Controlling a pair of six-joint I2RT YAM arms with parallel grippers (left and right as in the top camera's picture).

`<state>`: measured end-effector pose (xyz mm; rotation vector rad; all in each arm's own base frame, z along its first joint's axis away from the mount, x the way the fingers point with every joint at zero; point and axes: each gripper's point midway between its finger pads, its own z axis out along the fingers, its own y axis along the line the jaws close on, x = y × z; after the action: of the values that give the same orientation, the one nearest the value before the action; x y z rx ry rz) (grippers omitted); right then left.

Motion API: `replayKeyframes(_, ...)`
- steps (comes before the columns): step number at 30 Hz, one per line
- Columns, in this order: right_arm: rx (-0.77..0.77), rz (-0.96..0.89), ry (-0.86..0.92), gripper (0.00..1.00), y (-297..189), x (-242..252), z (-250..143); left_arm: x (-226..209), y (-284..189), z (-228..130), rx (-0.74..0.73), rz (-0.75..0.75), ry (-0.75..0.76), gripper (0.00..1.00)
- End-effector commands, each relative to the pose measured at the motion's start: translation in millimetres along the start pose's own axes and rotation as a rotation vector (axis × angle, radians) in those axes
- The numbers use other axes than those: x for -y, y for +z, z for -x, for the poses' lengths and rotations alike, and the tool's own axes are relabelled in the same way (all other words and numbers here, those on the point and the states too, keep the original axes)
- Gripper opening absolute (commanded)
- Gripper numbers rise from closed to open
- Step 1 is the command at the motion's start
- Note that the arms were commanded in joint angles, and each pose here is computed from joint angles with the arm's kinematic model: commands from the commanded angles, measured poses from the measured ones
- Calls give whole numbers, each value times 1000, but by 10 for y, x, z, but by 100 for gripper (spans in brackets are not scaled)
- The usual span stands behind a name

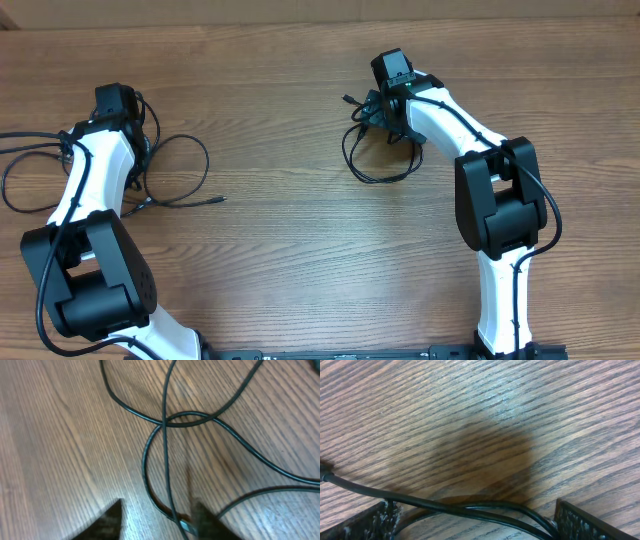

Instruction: Untangle cables

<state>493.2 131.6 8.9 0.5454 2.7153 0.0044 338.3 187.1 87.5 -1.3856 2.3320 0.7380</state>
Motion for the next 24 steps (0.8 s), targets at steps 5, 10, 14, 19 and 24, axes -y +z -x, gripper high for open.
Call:
replayKeyframes(5, -18, -17, 0, 100, 101, 39, -70, 676, -274, -555, -330, -445, 176, 72)
replayKeyframes(10, -18, -17, 0, 100, 101, 39, -70, 932, -592, -911, -467, -625, 272, 82)
replayKeyframes(14, -18, -17, 0, 100, 101, 39, -70, 964, -690, -1114, -491, -615, 332, 95)
replayKeyframes(19, -19, -15, 2, 100, 101, 36, -71, 1040, -806, -1356, -502, -621, 407, 100)
replayKeyframes(24, -313, 311, 9, 100, -68, -519, -581, 1091, -881, -1513, -484, -610, 471, 100)
